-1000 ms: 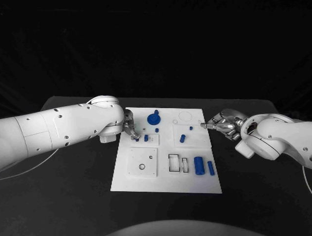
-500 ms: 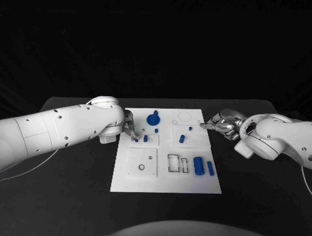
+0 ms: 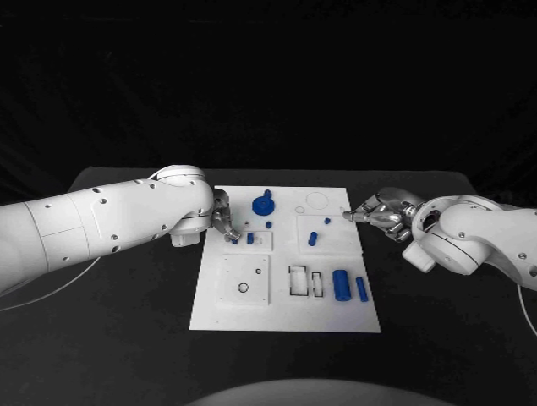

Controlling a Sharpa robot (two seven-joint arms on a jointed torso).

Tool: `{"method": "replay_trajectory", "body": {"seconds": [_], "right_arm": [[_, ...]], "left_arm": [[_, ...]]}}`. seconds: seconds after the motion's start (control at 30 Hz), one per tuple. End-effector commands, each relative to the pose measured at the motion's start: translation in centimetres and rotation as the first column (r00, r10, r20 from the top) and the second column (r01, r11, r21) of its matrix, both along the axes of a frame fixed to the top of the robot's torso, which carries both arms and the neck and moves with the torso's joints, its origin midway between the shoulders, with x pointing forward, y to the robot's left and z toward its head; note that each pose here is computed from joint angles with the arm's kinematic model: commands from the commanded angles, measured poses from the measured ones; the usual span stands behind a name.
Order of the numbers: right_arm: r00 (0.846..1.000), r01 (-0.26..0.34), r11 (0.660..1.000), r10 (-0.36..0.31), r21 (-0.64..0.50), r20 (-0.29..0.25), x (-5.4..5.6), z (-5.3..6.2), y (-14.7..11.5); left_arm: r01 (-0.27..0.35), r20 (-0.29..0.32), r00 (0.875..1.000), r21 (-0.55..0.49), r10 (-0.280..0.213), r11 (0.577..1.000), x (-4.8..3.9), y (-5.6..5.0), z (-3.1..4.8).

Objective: Assemble the parts on the task board

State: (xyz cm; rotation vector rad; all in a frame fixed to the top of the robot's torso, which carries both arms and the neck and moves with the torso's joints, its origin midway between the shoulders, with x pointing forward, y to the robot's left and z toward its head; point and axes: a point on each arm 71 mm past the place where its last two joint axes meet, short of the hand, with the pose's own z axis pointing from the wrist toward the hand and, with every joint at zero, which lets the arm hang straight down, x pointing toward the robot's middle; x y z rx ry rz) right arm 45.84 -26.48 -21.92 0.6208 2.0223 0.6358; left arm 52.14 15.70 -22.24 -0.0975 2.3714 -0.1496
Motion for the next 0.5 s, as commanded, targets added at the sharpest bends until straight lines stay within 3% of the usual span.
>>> {"method": "replay_trajectory", "body": {"seconds": [0.03,0.5], "right_arm": [[1.0,-0.015,1.0,0.015,-0.006,-0.003,-0.06,-0.05,0.15],[1.0,-0.016,1.0,0.016,-0.007,-0.003,-0.03,-0.06,0.18]], "left_arm": [[0.017,-0.019,1.0,0.005,-0.017,1.0,-0.2,-0.22,-0.17],[0.016,-0.02,1.0,0.007,-0.016,1.0,-0.13,-0.05,-0.19]]}}
